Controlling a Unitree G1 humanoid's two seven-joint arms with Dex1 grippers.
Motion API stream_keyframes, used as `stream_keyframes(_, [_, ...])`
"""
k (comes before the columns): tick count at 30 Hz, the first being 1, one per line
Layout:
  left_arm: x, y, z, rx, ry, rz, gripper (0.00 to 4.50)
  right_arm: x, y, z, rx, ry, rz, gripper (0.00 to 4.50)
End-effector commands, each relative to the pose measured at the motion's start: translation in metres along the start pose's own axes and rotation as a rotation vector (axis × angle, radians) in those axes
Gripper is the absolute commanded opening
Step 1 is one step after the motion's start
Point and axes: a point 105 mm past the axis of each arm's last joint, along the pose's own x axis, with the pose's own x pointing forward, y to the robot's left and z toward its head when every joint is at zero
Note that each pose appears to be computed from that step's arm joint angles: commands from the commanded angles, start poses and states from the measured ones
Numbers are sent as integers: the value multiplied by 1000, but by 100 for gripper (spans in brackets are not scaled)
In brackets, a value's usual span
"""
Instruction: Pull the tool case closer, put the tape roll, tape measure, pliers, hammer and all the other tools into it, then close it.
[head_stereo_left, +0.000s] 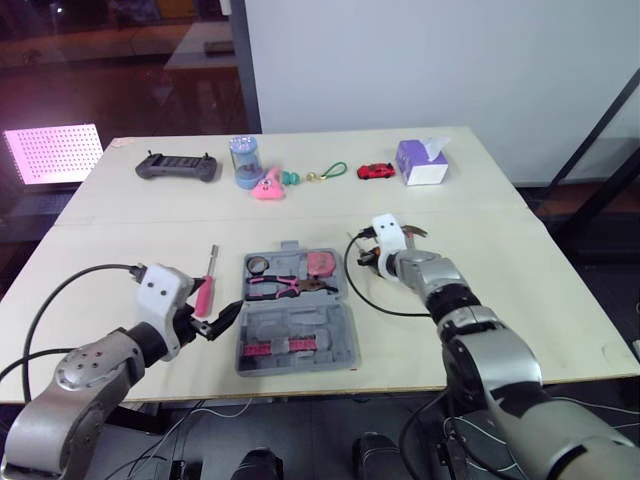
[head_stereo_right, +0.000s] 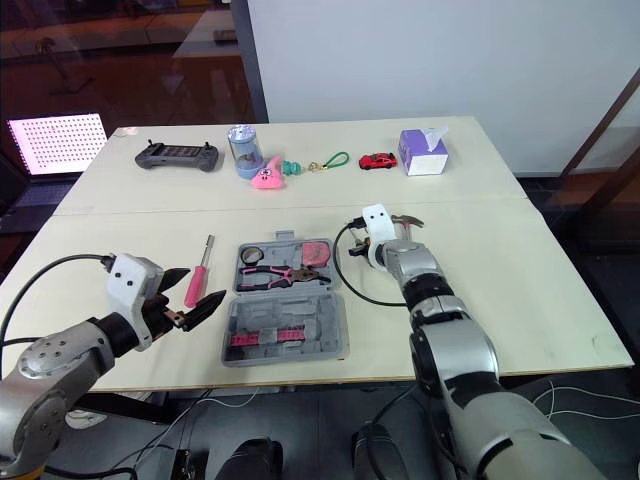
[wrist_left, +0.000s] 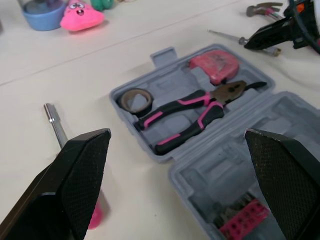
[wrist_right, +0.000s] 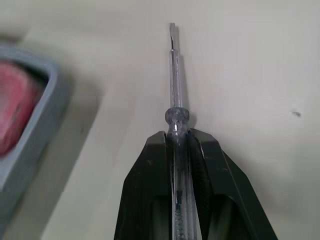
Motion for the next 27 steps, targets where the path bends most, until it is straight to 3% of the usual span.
stream_keyframes(1, [1, -3, 3, 18, -19, -16, 450, -20, 10, -16, -18, 52, 41, 7])
stream_keyframes(11, [10, -7, 3, 20, -27, -94, 450, -72, 7, -60, 82, 136, -32, 7])
stream_keyframes(12, [11, -7, 3, 21, -25, -100, 450, -74, 8, -61, 84, 137, -33, 109])
stream_keyframes(17, [14, -7, 2, 25, -26, -111, 450, -78, 5, -54, 71, 124, -43, 333])
stream_keyframes(27, [16, -10, 0, 30, -31, -117, 450, -65, 1, -50, 64, 115, -62, 333])
